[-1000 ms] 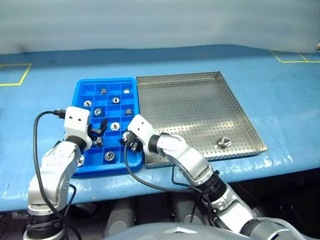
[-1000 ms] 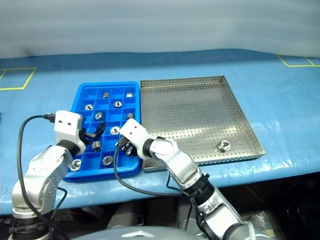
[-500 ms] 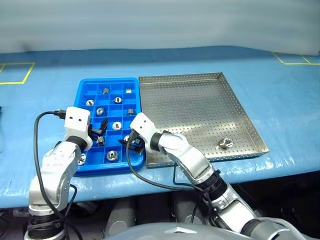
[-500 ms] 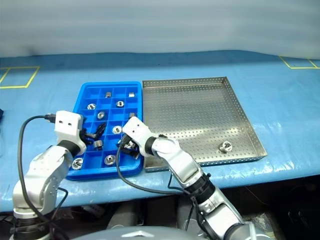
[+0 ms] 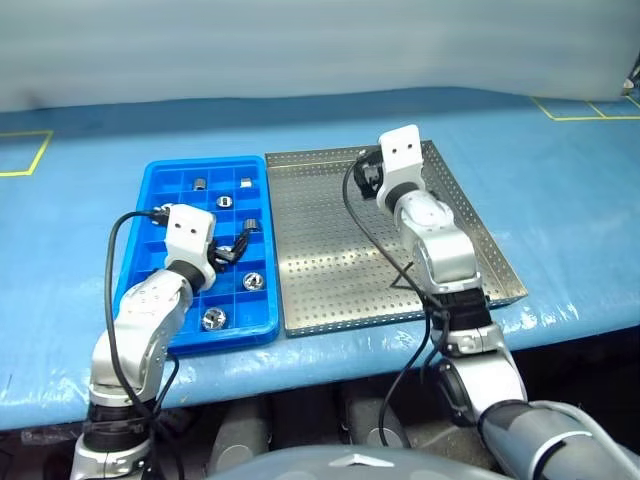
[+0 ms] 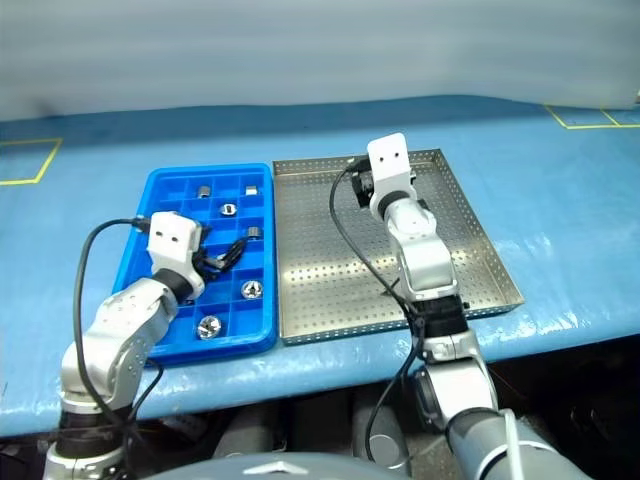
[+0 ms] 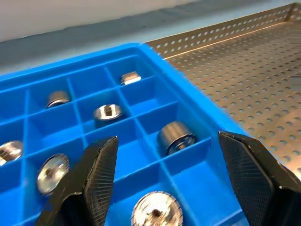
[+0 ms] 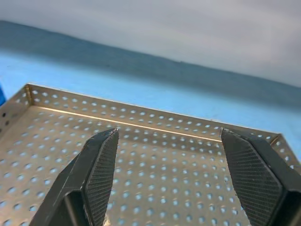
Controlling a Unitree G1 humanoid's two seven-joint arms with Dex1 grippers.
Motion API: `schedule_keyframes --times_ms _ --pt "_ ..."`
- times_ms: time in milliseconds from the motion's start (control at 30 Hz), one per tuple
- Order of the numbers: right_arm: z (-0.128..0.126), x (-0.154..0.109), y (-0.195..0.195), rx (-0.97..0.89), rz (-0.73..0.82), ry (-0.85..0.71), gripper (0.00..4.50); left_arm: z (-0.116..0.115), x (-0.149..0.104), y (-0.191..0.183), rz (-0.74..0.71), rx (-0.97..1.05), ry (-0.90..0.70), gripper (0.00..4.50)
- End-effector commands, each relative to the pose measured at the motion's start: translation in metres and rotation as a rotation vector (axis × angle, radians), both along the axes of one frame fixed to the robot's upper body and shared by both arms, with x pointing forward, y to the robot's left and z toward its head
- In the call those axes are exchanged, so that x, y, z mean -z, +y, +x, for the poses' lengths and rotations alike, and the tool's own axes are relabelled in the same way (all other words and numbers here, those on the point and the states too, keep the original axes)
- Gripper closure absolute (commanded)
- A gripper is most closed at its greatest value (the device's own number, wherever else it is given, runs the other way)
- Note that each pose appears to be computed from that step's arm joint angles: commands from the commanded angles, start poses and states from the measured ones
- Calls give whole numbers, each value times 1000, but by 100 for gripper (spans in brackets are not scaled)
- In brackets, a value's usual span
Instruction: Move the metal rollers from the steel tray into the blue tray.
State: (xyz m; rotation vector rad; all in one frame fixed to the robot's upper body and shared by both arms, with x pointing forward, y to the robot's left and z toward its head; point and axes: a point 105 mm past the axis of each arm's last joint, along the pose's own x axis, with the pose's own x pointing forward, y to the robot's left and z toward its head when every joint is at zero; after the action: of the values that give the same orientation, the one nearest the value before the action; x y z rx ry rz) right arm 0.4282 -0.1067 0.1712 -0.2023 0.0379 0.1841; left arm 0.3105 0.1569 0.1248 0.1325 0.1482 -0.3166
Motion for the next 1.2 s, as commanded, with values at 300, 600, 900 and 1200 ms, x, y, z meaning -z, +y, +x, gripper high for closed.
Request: schedule_keyframes --times_ms 300,600,900,1200 --pt "58 -12 -58 224 -119 62 86 -8 3 -22 -45 31 -13 80" --pt "59 -7 -78 266 -149 92 86 -9 4 -18 -43 11 -11 80" --pt "56 -31 -42 49 -67 9 86 5 -5 -41 -74 101 -40 80" --pt "-82 -25 -8 -314 -104 -135 86 34 -33 -104 -49 377 -123 80"
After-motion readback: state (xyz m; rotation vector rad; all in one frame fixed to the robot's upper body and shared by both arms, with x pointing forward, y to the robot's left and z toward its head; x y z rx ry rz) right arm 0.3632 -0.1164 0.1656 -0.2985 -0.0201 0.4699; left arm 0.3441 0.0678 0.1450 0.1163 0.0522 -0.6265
